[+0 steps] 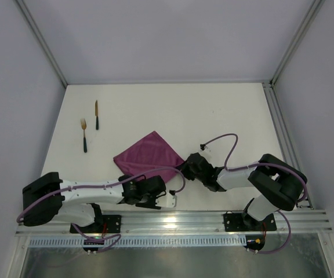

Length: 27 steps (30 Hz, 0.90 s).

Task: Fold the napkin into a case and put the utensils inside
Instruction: Pick up the upper triangle-folded napkin from the center of the board.

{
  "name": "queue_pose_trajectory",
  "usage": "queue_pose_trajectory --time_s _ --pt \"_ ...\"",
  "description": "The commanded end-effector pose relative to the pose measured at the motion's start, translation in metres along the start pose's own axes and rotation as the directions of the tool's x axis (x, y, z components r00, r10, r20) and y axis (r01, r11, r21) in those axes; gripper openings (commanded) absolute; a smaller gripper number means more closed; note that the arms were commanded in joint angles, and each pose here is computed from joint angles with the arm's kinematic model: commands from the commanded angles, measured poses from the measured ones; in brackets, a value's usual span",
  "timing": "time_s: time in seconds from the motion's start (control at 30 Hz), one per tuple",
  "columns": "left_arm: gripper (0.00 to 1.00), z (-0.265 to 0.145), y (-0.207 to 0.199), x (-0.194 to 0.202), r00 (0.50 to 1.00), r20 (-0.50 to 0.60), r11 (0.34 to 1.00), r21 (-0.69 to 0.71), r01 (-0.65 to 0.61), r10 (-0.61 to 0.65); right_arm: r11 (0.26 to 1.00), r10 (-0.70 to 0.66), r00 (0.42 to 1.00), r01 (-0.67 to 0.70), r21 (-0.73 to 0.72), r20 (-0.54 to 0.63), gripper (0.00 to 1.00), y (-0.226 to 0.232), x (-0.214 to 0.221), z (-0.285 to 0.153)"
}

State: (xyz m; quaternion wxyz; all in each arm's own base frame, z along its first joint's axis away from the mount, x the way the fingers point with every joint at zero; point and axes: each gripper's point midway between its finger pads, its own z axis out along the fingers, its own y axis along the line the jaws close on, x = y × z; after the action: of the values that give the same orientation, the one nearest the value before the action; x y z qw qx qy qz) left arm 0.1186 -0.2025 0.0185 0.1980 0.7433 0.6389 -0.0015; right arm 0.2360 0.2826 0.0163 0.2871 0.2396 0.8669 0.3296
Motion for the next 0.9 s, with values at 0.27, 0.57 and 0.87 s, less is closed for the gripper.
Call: queue_pose_trajectory --time_s 0.27,0.57,0.87 --pt "0.18 0.015 -0.019 0.031 0.993 -0.109 0.997 0.064 0.041 -0.034 0.999 -0.043 0.999 0.043 0.021 0.020 0.04 0.000 -0.006 -0.002" --pt "0.00 -0.009 0.014 0.017 0.995 -0.031 0.994 -0.057 0.098 -0.099 0.989 -0.145 0.984 0.141 0.046 0.105 0.04 0.025 -0.037 -0.026" --pt "0.00 -0.075 0.057 -0.029 0.967 0.184 0.970 -0.133 0.202 -0.176 0.960 -0.281 0.943 0.275 0.056 0.177 0.04 0.065 -0.096 -0.080"
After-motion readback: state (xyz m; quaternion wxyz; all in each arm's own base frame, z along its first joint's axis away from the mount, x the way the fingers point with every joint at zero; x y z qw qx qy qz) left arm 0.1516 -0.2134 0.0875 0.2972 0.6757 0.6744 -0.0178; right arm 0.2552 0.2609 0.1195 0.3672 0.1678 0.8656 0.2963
